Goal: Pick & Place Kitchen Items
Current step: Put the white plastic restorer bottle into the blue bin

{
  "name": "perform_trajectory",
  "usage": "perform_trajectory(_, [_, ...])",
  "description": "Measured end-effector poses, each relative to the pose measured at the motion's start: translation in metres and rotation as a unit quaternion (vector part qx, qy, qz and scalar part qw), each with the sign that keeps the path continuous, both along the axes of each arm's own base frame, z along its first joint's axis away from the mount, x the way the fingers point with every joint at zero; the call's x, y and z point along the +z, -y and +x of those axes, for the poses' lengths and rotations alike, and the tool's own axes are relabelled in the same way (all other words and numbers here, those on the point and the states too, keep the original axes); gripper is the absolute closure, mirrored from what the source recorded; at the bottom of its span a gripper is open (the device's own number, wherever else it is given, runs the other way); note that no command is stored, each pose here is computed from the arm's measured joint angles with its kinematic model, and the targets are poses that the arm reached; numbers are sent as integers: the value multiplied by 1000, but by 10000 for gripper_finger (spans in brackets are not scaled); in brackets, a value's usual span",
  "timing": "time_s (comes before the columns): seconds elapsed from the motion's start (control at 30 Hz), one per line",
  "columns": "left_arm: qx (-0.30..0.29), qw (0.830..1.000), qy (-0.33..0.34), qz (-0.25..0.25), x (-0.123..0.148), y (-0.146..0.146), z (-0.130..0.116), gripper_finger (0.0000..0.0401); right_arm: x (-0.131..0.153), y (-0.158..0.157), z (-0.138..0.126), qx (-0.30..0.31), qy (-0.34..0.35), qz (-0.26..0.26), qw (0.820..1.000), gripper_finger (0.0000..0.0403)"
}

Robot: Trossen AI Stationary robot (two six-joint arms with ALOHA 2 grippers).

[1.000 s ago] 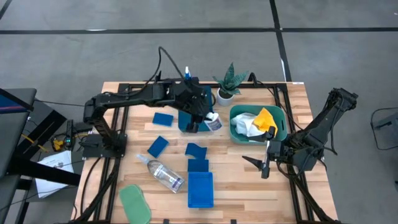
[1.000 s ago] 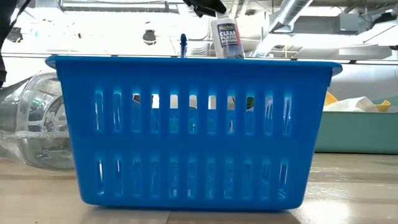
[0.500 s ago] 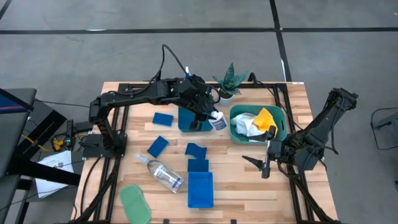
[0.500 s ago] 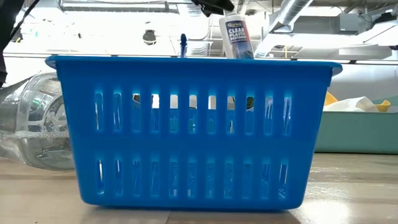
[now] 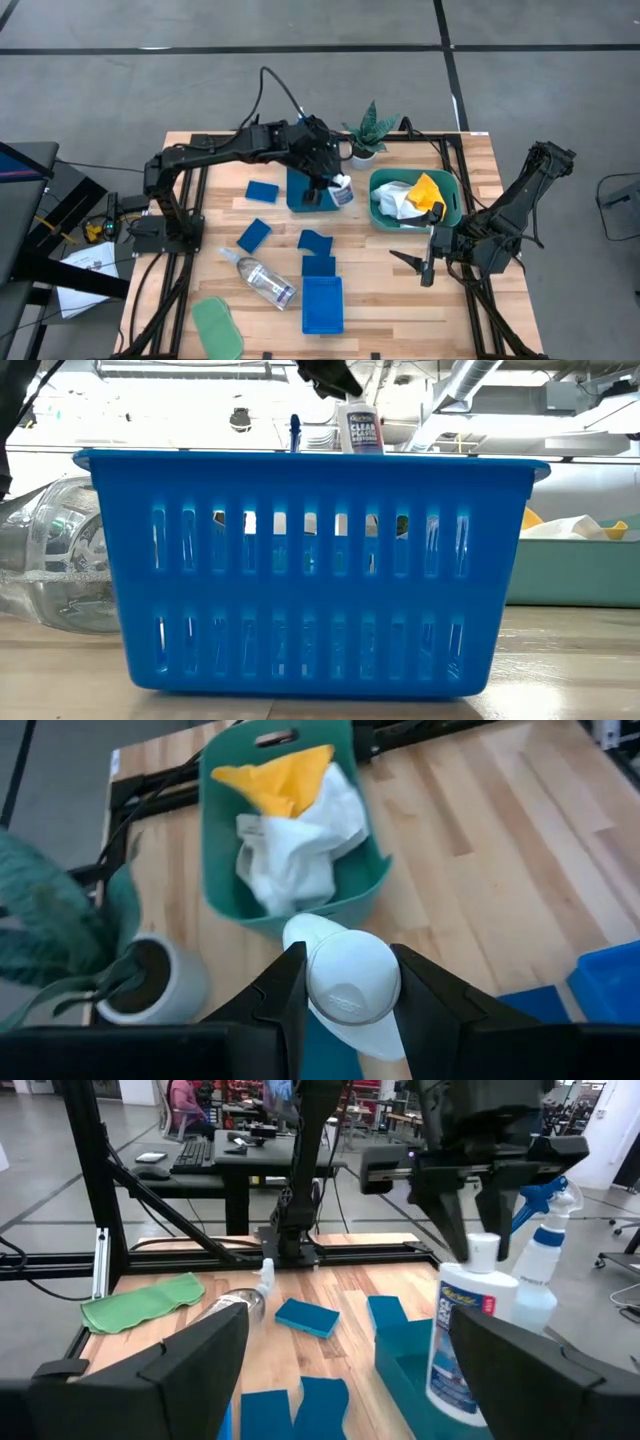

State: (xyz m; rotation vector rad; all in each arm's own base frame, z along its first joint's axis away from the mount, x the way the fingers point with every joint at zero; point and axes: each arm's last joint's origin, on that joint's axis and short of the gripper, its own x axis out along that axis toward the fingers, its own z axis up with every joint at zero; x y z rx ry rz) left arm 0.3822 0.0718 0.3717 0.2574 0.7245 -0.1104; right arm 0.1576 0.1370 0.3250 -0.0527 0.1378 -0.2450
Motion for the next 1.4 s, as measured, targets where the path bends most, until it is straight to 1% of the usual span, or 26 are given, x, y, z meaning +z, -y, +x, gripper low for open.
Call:
perform_trajectory(0.17, [18, 1000, -7, -2, -1, -13, -4, 291, 0, 0, 0, 0, 0, 0, 1000, 67])
perform_trajectory(0.33, [35, 999, -37, -11, -14, -28, -4, 291, 0, 0, 0, 0, 0, 0, 1000, 67])
perform_trajectory(0.53, [49, 997, -57, -17, -29, -42, -7, 291, -1, 0, 0, 0, -3, -3, 1000, 67])
perform_trajectory(0.77, [64, 995, -67, -22, -36, -55, -11, 291, -1, 0, 0, 1, -3, -5, 1000, 67])
perform_trajectory(0.97, [76, 995, -65, -23, -49, -65, -12, 291, -1, 0, 0, 1, -4, -7, 1000, 67])
perform_trajectory(1.17, [93, 995, -32, -14, -56, -78, -10, 291, -1, 0, 0, 1, -4, -7, 1000, 67])
perform_trajectory(1.4, [156, 987, -29, -9, -59, -95, -16, 291, -1, 0, 0, 1, -4, -7, 1000, 67])
